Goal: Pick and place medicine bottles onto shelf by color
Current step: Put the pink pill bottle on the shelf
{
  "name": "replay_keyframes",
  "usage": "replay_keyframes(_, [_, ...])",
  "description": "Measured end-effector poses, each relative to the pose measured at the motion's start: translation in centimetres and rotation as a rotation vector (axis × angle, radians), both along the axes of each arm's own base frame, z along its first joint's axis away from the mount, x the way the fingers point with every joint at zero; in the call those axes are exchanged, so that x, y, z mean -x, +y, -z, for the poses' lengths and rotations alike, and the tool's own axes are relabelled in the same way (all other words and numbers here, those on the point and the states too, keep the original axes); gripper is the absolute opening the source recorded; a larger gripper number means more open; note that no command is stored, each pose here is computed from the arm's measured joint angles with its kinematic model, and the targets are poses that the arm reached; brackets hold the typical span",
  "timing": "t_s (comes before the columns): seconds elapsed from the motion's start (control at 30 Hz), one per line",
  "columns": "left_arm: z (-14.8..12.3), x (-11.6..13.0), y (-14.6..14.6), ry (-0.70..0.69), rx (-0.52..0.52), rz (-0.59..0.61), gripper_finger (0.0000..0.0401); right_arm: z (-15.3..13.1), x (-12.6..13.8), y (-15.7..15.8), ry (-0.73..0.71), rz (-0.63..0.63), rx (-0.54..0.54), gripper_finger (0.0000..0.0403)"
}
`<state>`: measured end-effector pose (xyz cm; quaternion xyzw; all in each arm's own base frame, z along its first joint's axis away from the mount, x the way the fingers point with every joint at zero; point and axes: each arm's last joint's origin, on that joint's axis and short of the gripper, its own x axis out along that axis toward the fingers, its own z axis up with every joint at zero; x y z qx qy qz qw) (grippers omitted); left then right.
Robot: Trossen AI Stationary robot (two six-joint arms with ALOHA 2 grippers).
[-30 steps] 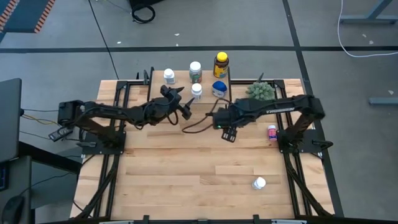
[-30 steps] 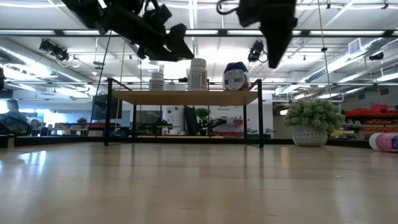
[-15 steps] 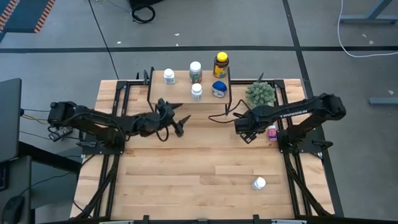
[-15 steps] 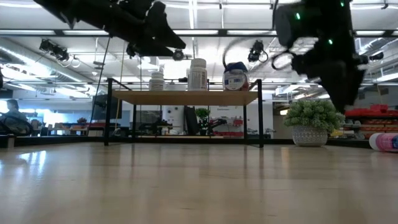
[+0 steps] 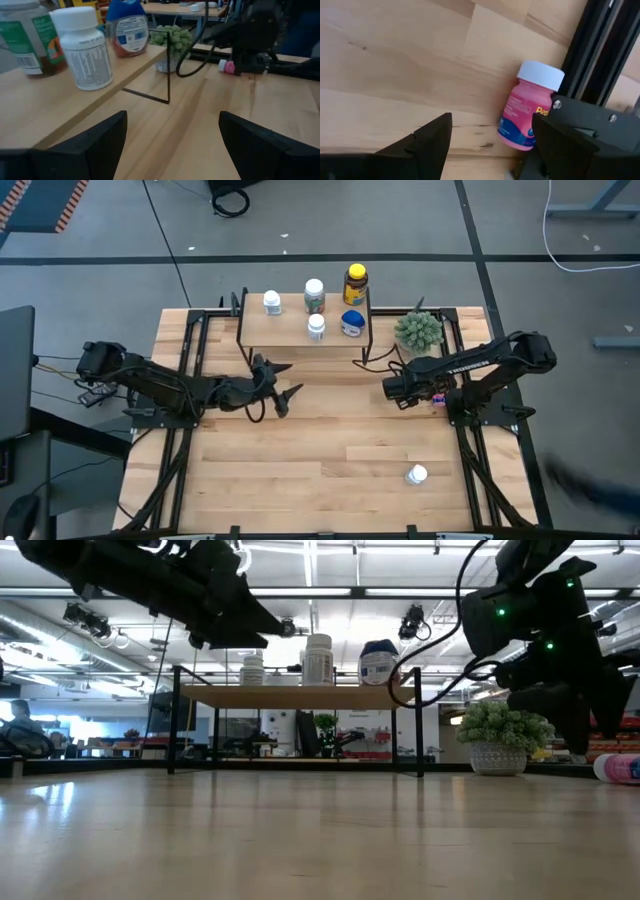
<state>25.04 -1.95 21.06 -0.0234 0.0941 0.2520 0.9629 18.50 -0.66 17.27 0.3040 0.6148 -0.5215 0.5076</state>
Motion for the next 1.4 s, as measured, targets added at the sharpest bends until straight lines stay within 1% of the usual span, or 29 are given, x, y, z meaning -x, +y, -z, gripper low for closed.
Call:
replay_keyframes(0.1, [0.0, 0.3, 0.1, -0.014, 0.001, -0.005, 0.0318, 0.0, 0.1, 0.0, 0.004, 0.046, 0.014, 0.0280])
replay_keyframes(0.2, [0.6, 0.5, 0.1, 0.018, -0.004, -0.004, 0.0318, -0.1, 0.4, 0.0, 0.029, 0.090, 0.031, 0.0280])
replay_keyframes(0.3, [0.5, 0.5, 0.1, 0.003, -0.003, -0.006, 0.0318, -0.2, 0.6, 0.0, 0.043, 0.124, 0.041, 0.0280])
replay_keyframes(0.57, [0.5, 0.6, 0.1, 0.010, -0.024, -0.002, 0.0318, -0.2, 0.5, 0.1, 0.029, 0.184, 0.061, 0.0280])
replay_keyframes(0.8, [0.6, 0.6, -0.1, 0.011, -0.025, 0.008, 0.0318, -0.2, 0.5, 0.1, 0.017, 0.231, 0.113, 0.0279])
replay_keyframes(0.9, [0.5, 0.6, -0.3, 0.013, -0.030, 0.015, 0.0318, -0.1, 0.3, 0.3, -0.016, 0.261, 0.144, 0.0279])
replay_keyframes(1.0, [0.6, 0.6, -0.3, 0.017, -0.035, 0.016, 0.0318, 0.0, 0.0, 0.8, -0.070, 0.256, 0.198, 0.0279])
replay_keyframes(1.07, [0.6, 0.6, -0.3, 0.021, -0.044, 0.018, 0.0318, 0.0, 0.1, 1.1, -0.055, 0.237, 0.183, 0.0279])
replay_keyframes(1.1, [0.6, 0.6, -0.3, 0.023, -0.047, 0.018, 0.0318, -0.1, 0.2, 1.2, -0.030, 0.204, 0.155, 0.0279])
replay_keyframes(1.27, [0.5, 0.6, -0.3, 0.020, -0.055, 0.021, 0.0318, -0.2, 0.8, 1.0, 0.104, -0.081, -0.038, 0.0279])
replay_keyframes(1.33, [0.3, 0.5, -0.3, 0.010, -0.064, 0.022, 0.0318, -0.3, 1.1, 0.7, 0.143, -0.138, -0.096, 0.0279])
replay_keyframes(1.4, [0.2, 0.5, -0.3, -0.004, -0.064, 0.022, 0.0318, -0.4, 1.2, 0.3, 0.161, -0.162, -0.138, 0.0279])
